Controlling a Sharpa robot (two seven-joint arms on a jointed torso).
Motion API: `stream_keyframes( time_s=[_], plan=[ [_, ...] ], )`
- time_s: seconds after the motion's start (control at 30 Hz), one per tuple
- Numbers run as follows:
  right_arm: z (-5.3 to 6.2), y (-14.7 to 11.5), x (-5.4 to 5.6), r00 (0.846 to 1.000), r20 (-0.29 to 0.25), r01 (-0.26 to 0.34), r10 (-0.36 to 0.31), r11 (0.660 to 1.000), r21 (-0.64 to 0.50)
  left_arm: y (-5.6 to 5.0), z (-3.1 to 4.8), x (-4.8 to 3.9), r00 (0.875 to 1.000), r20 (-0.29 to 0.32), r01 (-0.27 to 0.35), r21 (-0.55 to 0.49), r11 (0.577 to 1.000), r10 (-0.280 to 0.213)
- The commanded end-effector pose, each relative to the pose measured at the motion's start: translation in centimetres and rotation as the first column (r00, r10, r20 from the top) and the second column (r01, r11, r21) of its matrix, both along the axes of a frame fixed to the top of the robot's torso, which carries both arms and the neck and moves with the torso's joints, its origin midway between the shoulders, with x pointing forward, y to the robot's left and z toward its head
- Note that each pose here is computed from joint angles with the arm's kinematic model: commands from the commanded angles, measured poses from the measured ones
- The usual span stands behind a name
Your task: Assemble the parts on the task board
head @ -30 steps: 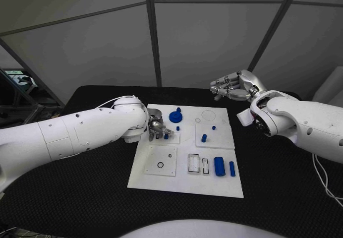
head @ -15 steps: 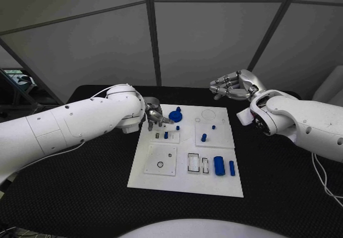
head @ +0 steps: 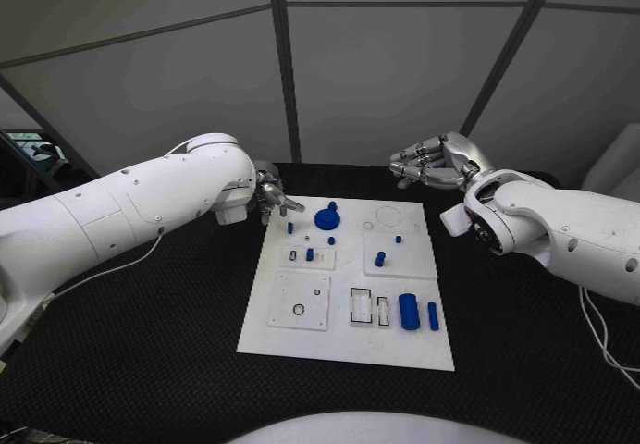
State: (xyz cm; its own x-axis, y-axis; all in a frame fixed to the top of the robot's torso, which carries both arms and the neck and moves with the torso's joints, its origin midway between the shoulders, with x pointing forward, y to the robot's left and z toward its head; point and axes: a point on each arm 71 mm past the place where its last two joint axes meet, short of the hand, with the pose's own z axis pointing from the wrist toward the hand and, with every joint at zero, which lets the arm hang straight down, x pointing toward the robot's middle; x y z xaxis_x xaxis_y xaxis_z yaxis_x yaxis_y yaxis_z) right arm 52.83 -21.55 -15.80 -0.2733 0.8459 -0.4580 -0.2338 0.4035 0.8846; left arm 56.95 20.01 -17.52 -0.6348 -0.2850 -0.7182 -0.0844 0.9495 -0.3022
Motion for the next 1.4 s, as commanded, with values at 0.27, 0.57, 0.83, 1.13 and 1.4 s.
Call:
stream_keyframes(
  time_s=[0.27, 0.57, 0.83, 1.13, 1.4],
  plan=[
    [0.1, 0.1, -0.1, 1.000, 0.001, -0.011, 0.011, 1.000, 0.000, 0.4, -1.00, 1.00, 0.998, -0.068, -0.002, 0.018, 1.000, 0.004],
    [0.1, 0.2, -0.1, 1.000, 0.000, -0.017, 0.017, 1.000, 0.001, -0.2, -1.95, 1.28, 0.996, -0.085, 0.004, 0.054, 0.999, 0.001],
    [0.1, 0.3, -0.1, 1.000, -0.001, -0.019, 0.019, 1.000, 0.001, -0.5, -2.37, 1.29, 0.995, -0.098, 0.010, 0.061, 0.998, -0.004],
    [0.1, 0.5, -0.1, 1.000, -0.002, -0.021, 0.021, 1.000, 0.002, -0.7, -2.80, 1.26, 0.994, -0.108, 0.012, 0.063, 0.998, -0.005],
    [0.0, 0.7, 0.0, 1.000, -0.008, -0.026, 0.026, 1.000, 0.001, -0.6, -2.98, 1.16, 0.993, -0.120, 0.018, 0.067, 0.998, -0.010]
  ],
)
